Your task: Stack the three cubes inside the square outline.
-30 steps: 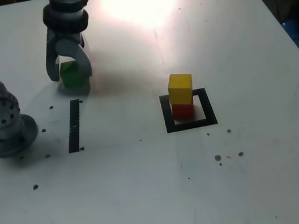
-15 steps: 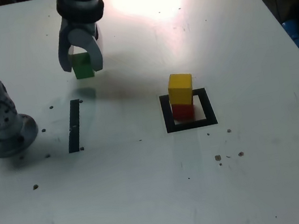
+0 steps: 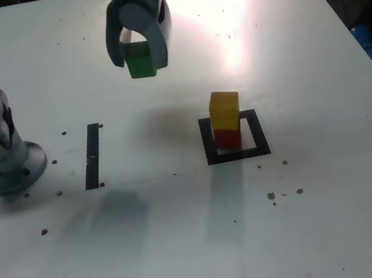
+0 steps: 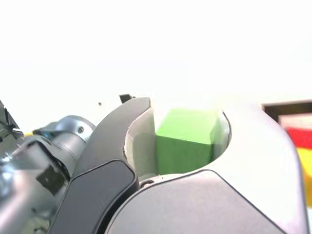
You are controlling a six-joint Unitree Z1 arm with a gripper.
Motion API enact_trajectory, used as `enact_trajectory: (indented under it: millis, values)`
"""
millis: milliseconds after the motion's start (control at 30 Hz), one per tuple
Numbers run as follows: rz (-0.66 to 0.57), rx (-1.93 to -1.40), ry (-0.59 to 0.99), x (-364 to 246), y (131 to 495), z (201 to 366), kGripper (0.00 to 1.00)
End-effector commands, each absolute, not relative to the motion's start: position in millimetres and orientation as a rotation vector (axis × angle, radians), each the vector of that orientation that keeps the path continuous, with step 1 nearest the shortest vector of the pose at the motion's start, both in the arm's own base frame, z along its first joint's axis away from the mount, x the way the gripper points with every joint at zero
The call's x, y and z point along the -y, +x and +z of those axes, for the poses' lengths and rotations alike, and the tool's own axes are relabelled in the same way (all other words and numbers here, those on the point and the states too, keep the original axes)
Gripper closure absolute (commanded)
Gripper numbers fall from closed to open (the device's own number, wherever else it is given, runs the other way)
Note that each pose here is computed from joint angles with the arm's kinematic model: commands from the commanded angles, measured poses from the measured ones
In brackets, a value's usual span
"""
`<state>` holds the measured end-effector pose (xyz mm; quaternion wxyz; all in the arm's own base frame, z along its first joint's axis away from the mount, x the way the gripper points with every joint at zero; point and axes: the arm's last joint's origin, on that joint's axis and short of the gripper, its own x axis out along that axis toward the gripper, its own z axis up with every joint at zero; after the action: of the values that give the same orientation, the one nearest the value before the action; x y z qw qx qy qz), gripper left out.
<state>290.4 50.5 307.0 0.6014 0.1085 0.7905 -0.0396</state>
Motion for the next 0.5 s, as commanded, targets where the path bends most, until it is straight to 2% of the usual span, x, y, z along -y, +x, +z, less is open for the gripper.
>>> enact_trajectory:
  millis: [0, 467]
  values:
    - [-0.105, -1.828, 0.262, -43.2, 298.4, 308.7, 0.71]
    - [-0.181, -1.793, 0.364, 6.1, 337.9, 320.3, 0.71]
